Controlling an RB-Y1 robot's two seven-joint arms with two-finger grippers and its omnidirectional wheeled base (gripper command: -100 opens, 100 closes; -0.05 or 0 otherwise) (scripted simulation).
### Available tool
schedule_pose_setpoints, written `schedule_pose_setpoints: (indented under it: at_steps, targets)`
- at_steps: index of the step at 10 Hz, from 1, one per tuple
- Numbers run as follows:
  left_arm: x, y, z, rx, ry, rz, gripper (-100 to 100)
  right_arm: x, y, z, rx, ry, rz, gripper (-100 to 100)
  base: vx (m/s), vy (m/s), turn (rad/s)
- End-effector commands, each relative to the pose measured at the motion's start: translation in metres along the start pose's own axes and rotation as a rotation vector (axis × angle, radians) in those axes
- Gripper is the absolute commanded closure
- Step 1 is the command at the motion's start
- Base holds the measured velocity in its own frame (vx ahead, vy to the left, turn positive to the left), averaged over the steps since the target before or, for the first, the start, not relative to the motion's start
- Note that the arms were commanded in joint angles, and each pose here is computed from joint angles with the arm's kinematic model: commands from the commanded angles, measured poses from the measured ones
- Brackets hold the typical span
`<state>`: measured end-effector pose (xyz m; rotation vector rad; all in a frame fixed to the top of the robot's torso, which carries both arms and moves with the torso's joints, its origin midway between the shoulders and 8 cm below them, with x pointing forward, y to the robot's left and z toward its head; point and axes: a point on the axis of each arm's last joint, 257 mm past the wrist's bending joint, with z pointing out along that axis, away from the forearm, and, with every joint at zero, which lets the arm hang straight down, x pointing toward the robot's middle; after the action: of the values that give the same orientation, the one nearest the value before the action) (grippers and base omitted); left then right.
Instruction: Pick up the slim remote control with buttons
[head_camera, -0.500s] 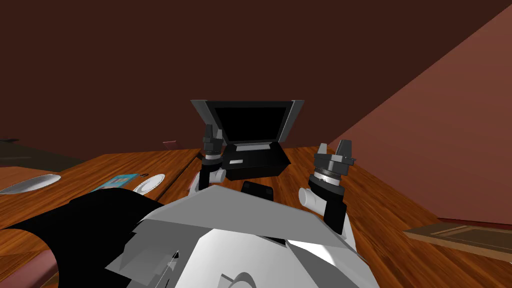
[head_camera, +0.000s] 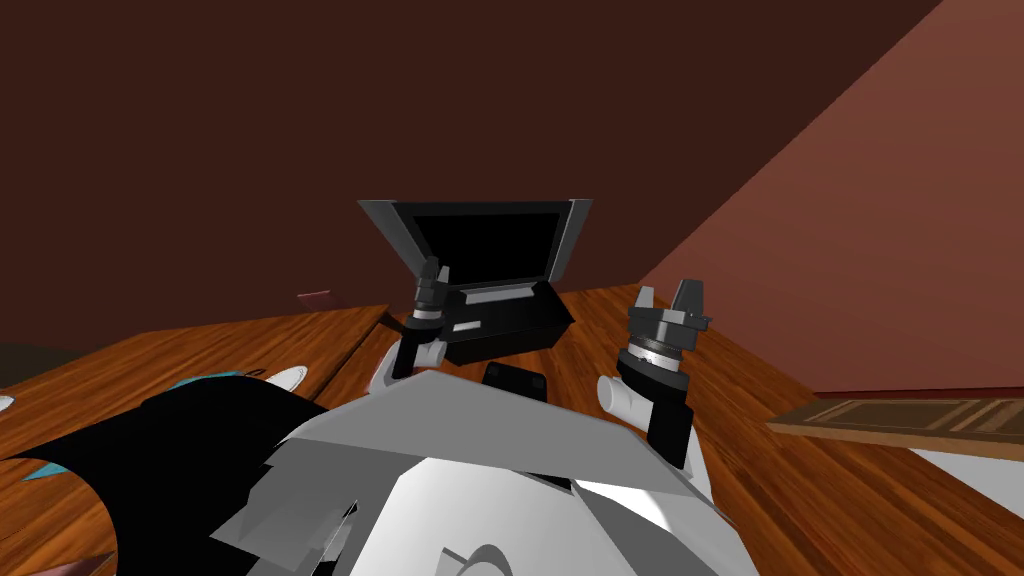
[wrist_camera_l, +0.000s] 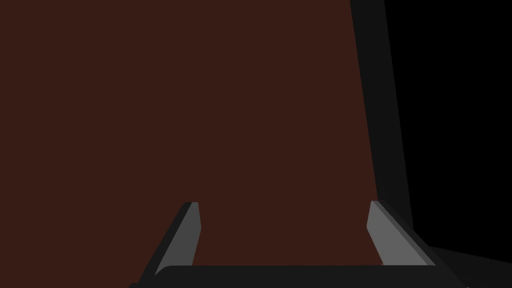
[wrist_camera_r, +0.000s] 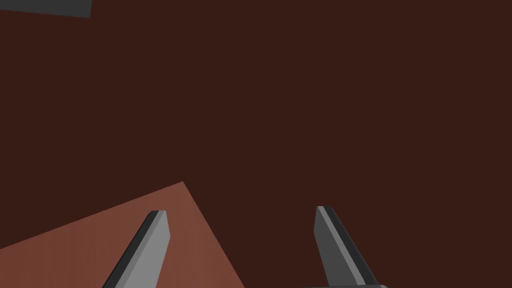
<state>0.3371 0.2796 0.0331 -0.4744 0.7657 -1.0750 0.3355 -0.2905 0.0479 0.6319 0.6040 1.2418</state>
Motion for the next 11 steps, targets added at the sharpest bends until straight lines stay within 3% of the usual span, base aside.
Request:
schedule_pose_setpoints:
  at_steps: [1, 3, 4, 5, 6, 9, 10, 11]
  targets:
    - [-0.004, 0.03, -0.008, -0.071, 0.029, 0.031, -100, 0.0, 0.0, 0.0, 0.0, 0.0, 0.0, 0, -0.035, 0.008, -0.219]
    - [-0.009, 0.07, -0.021, -0.179, 0.057, 0.062, -100, 0.0, 0.0, 0.0, 0.0, 0.0, 0.0, 0, -0.045, 0.011, -0.307]
    - [-0.009, 0.07, -0.021, -0.179, 0.057, 0.062, -100, 0.0, 0.0, 0.0, 0.0, 0.0, 0.0, 0, -0.033, 0.007, -0.093]
    - [-0.013, 0.092, -0.031, -0.242, 0.068, 0.073, -100, 0.0, 0.0, 0.0, 0.0, 0.0, 0.0, 0, -0.028, -0.003, -0.282]
    - [-0.013, 0.092, -0.031, -0.242, 0.068, 0.073, -100, 0.0, 0.0, 0.0, 0.0, 0.0, 0.0, 0, -0.02, 0.007, -0.093]
    - [-0.03, 0.157, -0.066, -0.434, 0.085, 0.087, -100, 0.0, 0.0, 0.0, 0.0, 0.0, 0.0, 0, -0.032, 0.013, -0.331]
    - [-0.03, 0.164, -0.07, -0.457, 0.085, 0.088, -100, 0.0, 0.0, 0.0, 0.0, 0.0, 0.0, 0, -0.032, 0.02, -0.127]
    - [-0.037, 0.187, -0.086, -0.529, 0.086, 0.085, -100, 0.0, 0.0, 0.0, 0.0, 0.0, 0.0, 0, -0.021, 0.01, -0.2]
